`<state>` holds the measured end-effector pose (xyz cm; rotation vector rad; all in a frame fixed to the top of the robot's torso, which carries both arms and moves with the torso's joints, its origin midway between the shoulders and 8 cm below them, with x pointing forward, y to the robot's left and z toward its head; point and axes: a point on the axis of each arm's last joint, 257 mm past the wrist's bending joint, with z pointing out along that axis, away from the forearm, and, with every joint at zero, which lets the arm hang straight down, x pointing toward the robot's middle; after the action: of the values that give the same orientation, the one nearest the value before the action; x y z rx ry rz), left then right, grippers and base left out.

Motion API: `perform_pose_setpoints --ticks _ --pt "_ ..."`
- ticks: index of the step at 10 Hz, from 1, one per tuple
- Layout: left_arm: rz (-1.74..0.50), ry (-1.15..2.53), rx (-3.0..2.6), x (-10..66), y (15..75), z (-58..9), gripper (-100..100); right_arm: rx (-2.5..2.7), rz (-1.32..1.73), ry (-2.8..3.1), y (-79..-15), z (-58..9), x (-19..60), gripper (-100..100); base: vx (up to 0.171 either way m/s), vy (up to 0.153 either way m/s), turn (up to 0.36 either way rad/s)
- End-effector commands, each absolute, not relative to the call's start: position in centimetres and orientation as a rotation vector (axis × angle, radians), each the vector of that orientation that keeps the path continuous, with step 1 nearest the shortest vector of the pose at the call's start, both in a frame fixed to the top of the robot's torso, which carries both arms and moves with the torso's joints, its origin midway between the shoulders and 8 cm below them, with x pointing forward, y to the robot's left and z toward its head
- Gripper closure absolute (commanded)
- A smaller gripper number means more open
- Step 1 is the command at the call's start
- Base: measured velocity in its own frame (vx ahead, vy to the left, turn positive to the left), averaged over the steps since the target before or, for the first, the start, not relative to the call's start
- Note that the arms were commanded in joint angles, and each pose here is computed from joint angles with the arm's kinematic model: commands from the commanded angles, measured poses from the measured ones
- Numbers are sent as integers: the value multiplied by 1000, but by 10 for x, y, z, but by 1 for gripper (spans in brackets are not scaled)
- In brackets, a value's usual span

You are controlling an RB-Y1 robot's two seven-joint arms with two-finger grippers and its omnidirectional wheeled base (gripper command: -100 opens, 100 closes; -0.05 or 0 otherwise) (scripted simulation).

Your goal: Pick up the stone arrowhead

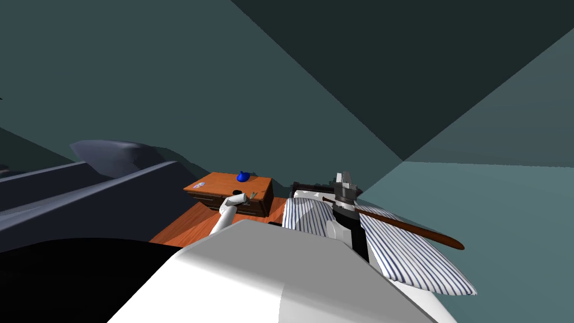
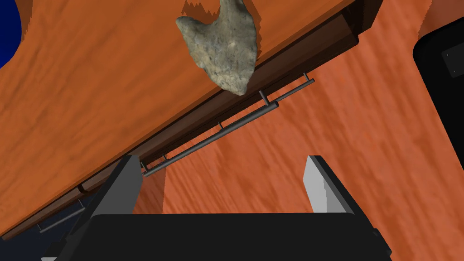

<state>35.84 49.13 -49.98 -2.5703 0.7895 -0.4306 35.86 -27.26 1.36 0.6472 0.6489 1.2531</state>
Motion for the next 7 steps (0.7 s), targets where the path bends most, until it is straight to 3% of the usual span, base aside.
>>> perform_pose_setpoints --ticks 1,7 --pt "-431 746 -2622 353 492 -503 -100 647 1253 649 -273 14 359 0 2 1 -25" --pt "-433 718 -2652 351 492 -504 -100 647 1253 649 -273 14 359 0 2 0 -15"
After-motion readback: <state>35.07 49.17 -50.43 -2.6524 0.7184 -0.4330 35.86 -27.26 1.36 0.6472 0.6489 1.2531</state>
